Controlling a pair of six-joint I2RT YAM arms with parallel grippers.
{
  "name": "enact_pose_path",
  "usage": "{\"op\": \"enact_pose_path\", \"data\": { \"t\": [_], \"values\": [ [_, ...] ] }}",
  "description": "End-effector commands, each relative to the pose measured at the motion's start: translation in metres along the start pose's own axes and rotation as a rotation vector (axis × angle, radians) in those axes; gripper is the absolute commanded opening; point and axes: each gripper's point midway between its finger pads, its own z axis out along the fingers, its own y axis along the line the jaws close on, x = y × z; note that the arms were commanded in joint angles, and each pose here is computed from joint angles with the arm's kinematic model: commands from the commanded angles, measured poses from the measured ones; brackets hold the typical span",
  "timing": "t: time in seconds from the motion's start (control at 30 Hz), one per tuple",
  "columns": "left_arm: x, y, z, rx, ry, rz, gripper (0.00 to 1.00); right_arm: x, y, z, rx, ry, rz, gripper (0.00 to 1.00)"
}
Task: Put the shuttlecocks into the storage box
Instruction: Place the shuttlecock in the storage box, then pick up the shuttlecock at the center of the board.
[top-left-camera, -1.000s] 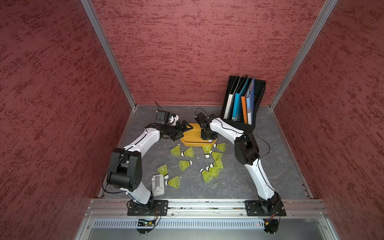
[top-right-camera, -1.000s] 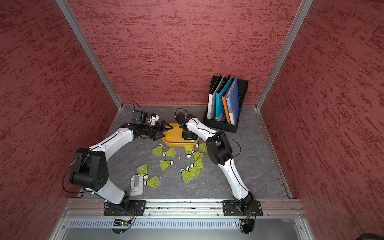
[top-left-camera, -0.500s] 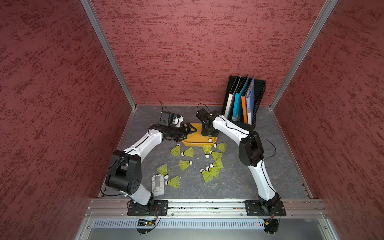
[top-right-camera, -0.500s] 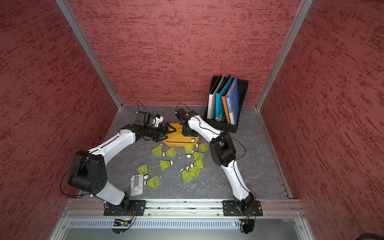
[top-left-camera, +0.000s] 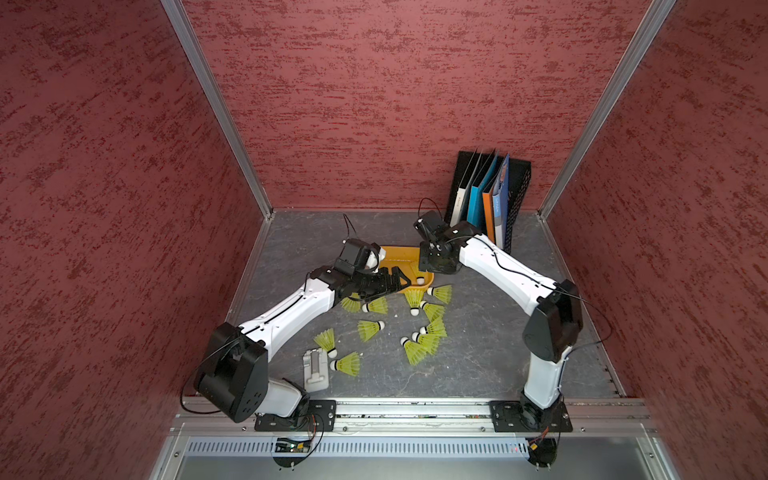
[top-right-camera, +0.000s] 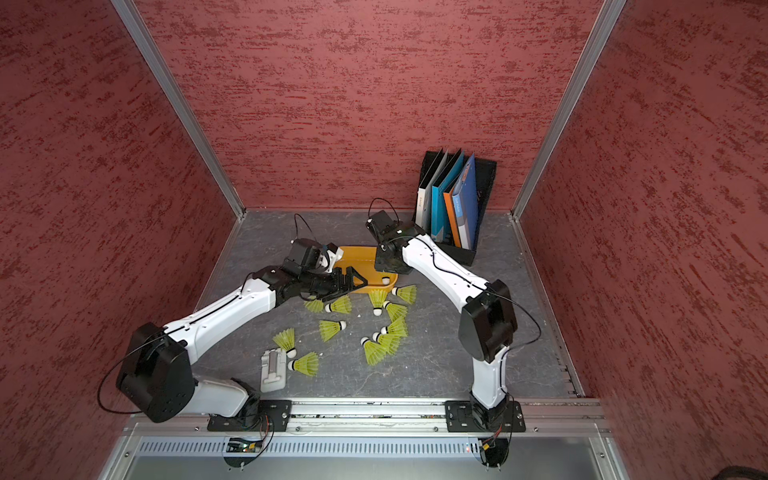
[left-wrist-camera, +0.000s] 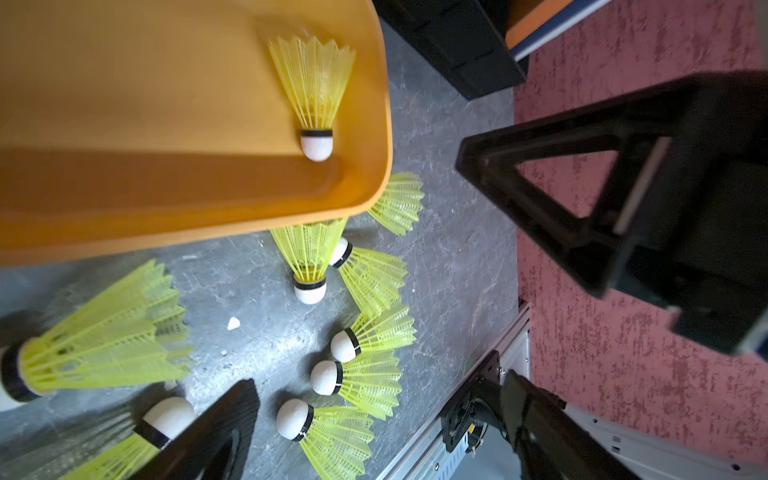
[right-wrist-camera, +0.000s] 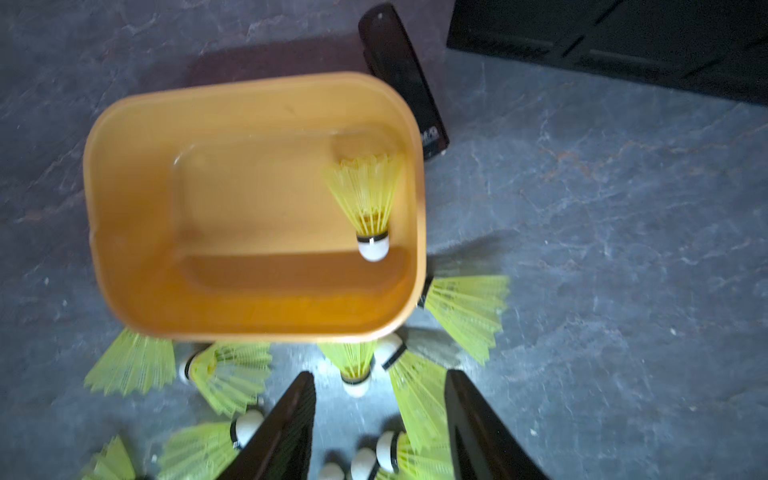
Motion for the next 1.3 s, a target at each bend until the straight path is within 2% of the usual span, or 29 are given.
{"op": "enact_pose_path", "data": {
  "t": [0.0,0.13,0.3,0.33,0.37,0.4,0.53,0.73,0.93,1.1,1.27],
  "values": [
    [0.010,-0.001,0.008,-0.065,-0.039,0.028,0.95,0.014,0.007,-0.018,-0.181,-0.001,-0.026,0.56],
    [0.033,-0.003,0.028,-0.115,-0.013,0.062,0.94,0.048,-0.005,-0.029,-0.368,0.044,-0.001,0.58],
    [0.053,0.004,0.052,-0.204,0.018,0.086,0.93,0.078,-0.033,-0.039,-0.480,0.043,0.063,0.66],
    [0.055,0.006,0.056,-0.221,0.019,0.086,0.93,0.082,-0.038,-0.038,-0.490,0.052,0.083,0.73],
    [0.057,0.008,0.061,-0.236,0.023,0.086,0.93,0.086,-0.045,-0.038,-0.493,0.061,0.107,0.90],
    [0.059,0.010,0.066,-0.251,0.024,0.084,0.93,0.090,-0.051,-0.036,-0.487,0.071,0.127,0.98],
    [0.059,0.018,0.082,-0.302,0.022,0.076,0.91,0.098,-0.067,-0.040,-0.470,0.061,0.168,0.98],
    [0.049,0.025,0.102,-0.341,0.007,0.063,0.84,0.104,-0.073,-0.048,-0.481,0.055,0.187,0.98],
    [0.043,0.030,0.116,-0.369,0.003,0.051,0.75,0.107,-0.078,-0.052,-0.461,0.056,0.179,0.98],
    [0.039,0.039,0.119,-0.410,-0.017,0.043,0.60,0.104,-0.078,-0.058,-0.458,0.047,0.176,0.98],
    [0.040,0.044,0.124,-0.431,-0.013,0.053,0.54,0.103,-0.078,-0.058,-0.456,0.049,0.175,0.99]
  ]
}}
